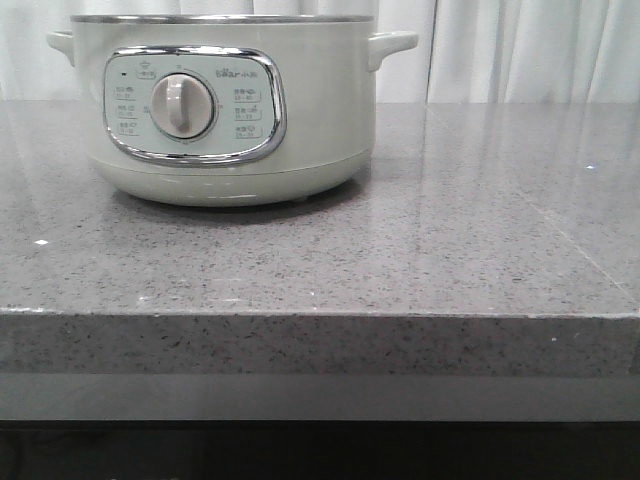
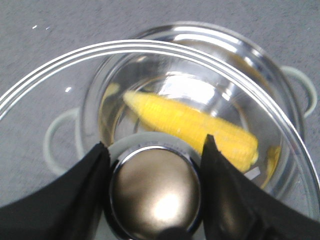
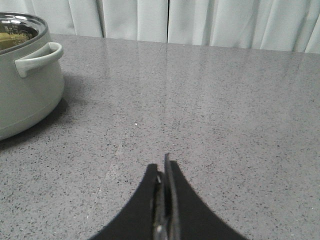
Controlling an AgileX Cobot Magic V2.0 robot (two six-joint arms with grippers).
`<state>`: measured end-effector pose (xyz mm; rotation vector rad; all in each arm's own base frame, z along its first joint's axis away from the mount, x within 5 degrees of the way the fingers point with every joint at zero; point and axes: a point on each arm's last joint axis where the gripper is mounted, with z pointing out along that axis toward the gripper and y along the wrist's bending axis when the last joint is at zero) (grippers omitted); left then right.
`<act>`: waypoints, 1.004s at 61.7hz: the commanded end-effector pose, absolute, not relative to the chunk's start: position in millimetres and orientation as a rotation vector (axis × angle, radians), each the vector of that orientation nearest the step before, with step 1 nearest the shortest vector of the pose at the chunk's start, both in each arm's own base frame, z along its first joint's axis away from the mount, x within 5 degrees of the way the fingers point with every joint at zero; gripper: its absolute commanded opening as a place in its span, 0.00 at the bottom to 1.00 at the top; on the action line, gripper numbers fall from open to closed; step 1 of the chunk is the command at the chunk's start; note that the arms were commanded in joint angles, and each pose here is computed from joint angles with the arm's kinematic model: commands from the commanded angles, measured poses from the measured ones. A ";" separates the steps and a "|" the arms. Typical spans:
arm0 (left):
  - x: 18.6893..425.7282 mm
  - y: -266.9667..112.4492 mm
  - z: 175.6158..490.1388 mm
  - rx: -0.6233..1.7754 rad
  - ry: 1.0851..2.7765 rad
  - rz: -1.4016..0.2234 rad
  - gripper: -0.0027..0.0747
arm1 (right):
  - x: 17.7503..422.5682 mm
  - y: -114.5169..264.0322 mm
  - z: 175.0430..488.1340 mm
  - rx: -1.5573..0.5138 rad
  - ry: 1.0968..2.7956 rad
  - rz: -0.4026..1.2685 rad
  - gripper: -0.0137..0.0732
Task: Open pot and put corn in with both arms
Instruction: 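Move the held glass lid back over the cooker with the left gripper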
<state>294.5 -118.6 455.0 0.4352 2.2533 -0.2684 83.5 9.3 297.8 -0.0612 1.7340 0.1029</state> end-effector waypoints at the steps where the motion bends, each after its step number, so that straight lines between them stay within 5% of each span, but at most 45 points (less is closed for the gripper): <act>1: 300.5 -127.9 489.3 0.426 2.079 -0.319 0.14 | 83.9 7.3 314.2 -0.034 1.632 0.094 0.08; 23: 353.7 -175.7 469.1 0.515 2.141 -0.344 0.14 | 83.9 7.3 314.2 -0.034 1.632 0.094 0.08; 62: 361.6 -188.4 459.7 0.544 2.164 -0.350 0.14 | 83.9 7.3 314.4 -0.034 1.630 0.094 0.08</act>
